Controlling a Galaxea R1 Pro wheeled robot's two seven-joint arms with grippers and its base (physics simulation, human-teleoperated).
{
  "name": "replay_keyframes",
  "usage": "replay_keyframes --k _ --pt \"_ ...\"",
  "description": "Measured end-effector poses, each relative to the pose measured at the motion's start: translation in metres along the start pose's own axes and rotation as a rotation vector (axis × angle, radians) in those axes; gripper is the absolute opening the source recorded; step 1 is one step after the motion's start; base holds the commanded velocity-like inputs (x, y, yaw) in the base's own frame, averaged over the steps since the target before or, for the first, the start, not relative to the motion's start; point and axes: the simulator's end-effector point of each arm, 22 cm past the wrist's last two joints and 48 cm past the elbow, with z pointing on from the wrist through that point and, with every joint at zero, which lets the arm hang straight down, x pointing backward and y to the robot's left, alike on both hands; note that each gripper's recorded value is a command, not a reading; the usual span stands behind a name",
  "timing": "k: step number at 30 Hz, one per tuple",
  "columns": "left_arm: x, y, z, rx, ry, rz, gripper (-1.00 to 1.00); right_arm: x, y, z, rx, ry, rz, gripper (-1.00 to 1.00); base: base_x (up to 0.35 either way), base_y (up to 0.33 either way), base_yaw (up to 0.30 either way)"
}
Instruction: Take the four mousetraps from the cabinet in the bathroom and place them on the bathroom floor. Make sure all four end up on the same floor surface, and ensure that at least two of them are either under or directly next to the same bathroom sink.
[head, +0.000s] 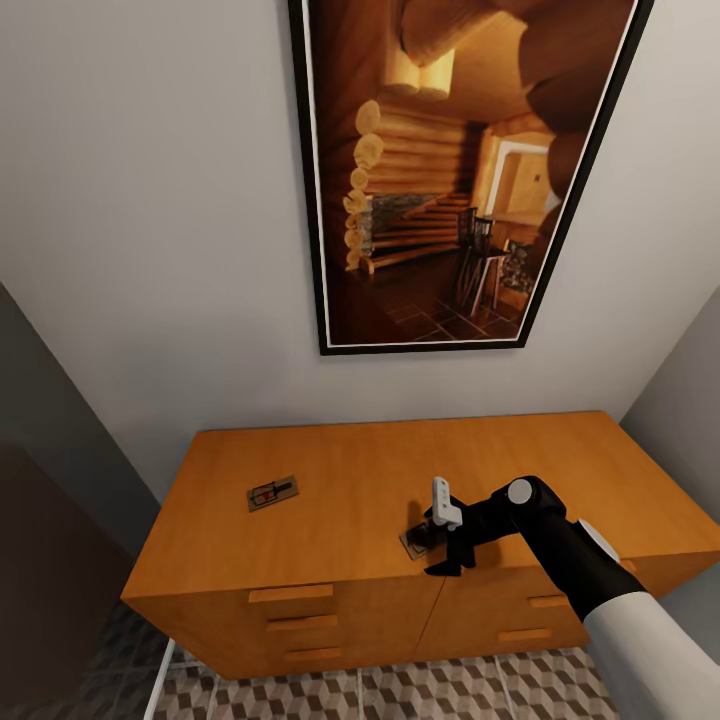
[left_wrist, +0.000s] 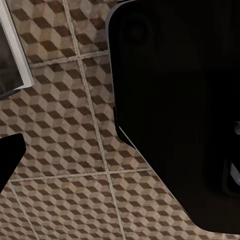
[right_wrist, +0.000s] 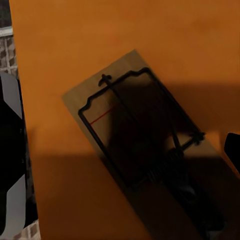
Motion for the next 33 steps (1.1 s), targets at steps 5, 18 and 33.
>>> replay_keyframes --k 5,18,33 --pt "0.0000 0.0000 0.0000 0.000 0.000 0.000 1.00 0.0019 0.0017 0.0021 -0.007 -0.003 -0.012 1.00 0.000 0.000 0.000" --pt "0.0000 0.0000 0.0000 0.000 0.000 0.000 1.00 0.0031 0.0027 0.0034 -0.010 -0.004 -0.013 1.00 0.000 0.000 0.000" --pt "0.0000 0.0000 0.0000 0.000 0.000 0.000 1.00 0.0031 0.0027 0.0034 -0.010 -0.004 -0.013 1.00 0.000 0.000 0.000"
